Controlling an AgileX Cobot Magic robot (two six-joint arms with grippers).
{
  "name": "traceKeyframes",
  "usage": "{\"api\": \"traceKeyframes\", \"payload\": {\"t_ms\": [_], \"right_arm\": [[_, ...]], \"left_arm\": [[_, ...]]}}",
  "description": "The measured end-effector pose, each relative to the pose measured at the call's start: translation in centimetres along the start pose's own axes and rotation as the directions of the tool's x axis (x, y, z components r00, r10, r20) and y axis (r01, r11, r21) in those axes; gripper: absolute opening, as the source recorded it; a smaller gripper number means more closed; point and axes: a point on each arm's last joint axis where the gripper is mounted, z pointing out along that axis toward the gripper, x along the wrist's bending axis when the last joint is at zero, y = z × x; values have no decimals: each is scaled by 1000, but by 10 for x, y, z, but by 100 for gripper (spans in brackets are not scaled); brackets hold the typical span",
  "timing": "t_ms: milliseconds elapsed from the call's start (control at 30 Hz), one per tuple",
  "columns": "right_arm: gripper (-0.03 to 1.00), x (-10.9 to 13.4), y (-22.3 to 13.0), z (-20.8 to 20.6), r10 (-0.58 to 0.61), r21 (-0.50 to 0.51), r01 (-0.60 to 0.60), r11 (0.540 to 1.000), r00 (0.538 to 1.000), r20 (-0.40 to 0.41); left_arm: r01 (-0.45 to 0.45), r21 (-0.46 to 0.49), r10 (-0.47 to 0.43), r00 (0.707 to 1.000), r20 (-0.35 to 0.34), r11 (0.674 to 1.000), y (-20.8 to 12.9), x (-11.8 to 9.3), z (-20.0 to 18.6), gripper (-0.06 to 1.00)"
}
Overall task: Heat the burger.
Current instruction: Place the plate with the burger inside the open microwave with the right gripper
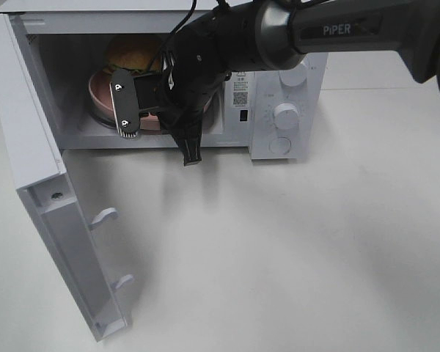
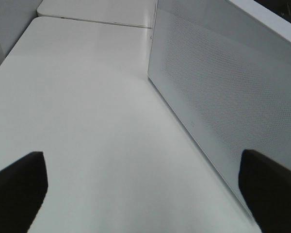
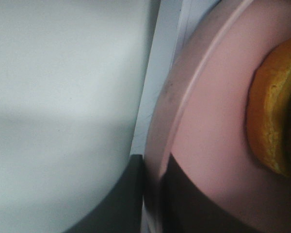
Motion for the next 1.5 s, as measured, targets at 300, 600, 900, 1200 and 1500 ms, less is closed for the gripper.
{"api": "traceKeyframes", "payload": {"t_ms": [300, 600, 900, 1200, 1500], "right_arm": [[5, -13, 2, 12, 2, 10, -2, 1000, 1000, 21], [5, -14, 3, 21, 4, 10, -4, 1000, 1000, 26], [8, -10, 3, 28, 1, 7, -2, 1000, 1000, 23], [34, -19, 7, 26, 35, -37, -32, 999, 995, 96], [41, -15, 5, 26, 53, -15, -52, 999, 997, 50]], "left_arm": [[0, 0, 0, 1000, 0, 1000, 0, 0, 0, 99], [0, 0, 0, 1000, 0, 1000, 0, 0, 0, 99], [0, 0, 0, 1000, 0, 1000, 0, 0, 0, 99], [0, 0, 0, 1000, 0, 1000, 0, 0, 0, 99], [0, 0, 0, 1000, 0, 1000, 0, 0, 0, 99]]}}
